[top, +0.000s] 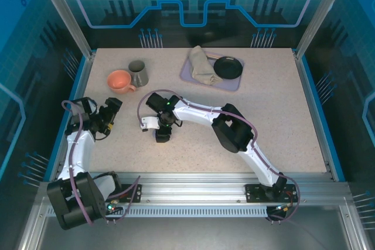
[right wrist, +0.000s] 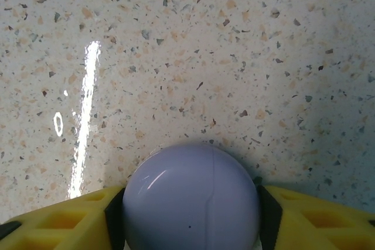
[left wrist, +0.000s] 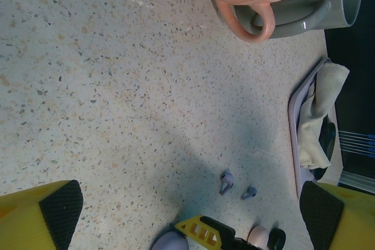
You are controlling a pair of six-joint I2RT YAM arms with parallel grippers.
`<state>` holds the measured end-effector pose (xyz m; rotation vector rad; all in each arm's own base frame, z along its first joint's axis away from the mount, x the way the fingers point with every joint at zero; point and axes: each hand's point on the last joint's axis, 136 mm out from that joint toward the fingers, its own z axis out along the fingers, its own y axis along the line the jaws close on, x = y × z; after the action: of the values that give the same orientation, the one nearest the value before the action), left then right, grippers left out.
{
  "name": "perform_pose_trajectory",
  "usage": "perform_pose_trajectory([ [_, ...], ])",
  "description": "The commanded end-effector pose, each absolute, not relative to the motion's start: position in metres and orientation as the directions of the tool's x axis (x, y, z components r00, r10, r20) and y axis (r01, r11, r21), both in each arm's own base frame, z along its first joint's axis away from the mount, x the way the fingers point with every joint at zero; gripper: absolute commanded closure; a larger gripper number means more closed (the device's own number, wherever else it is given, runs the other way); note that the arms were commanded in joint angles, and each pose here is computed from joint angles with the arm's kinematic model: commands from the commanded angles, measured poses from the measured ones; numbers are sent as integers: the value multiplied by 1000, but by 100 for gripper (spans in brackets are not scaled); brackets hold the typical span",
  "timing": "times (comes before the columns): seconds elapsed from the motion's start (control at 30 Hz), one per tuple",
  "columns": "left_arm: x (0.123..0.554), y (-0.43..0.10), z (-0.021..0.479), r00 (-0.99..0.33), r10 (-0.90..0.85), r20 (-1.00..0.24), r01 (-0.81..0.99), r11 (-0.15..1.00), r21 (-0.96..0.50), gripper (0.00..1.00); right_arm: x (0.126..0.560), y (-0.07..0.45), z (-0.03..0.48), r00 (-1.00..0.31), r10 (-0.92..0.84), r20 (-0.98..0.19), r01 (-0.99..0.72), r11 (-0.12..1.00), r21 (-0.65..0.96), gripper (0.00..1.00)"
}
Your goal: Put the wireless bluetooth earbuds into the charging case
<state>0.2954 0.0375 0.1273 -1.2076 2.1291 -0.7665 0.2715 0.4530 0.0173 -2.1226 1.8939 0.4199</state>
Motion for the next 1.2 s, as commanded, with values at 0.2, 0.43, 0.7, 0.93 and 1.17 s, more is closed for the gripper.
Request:
perform_pose_trajectory([
  [0.2, 295, 31, 131, -460, -870, -178, -526, 429, -734, 3, 274, 439, 7, 51, -925, -378, -997, -71, 40, 50],
  [0.43, 300, 17, 135, -527, -837, -149, -463, 429, -776, 5, 285, 428, 42, 37, -883, -468, -999, -31, -20, 52],
  [0.7, 312, -28, 151, -681, -723, -120, -291, 417, -861, 9, 301, 396, 92, -18, -801, -599, -993, 84, -83, 52],
  [0.93, 320, -96, 179, -841, -519, -152, -85, 404, -911, 17, 315, 347, 145, -44, -710, -702, -967, 207, -150, 53],
  [1.17, 313, -165, 229, -898, -305, -316, 192, 375, -907, 18, 313, 307, 198, -10, -615, -788, -941, 272, -201, 53],
])
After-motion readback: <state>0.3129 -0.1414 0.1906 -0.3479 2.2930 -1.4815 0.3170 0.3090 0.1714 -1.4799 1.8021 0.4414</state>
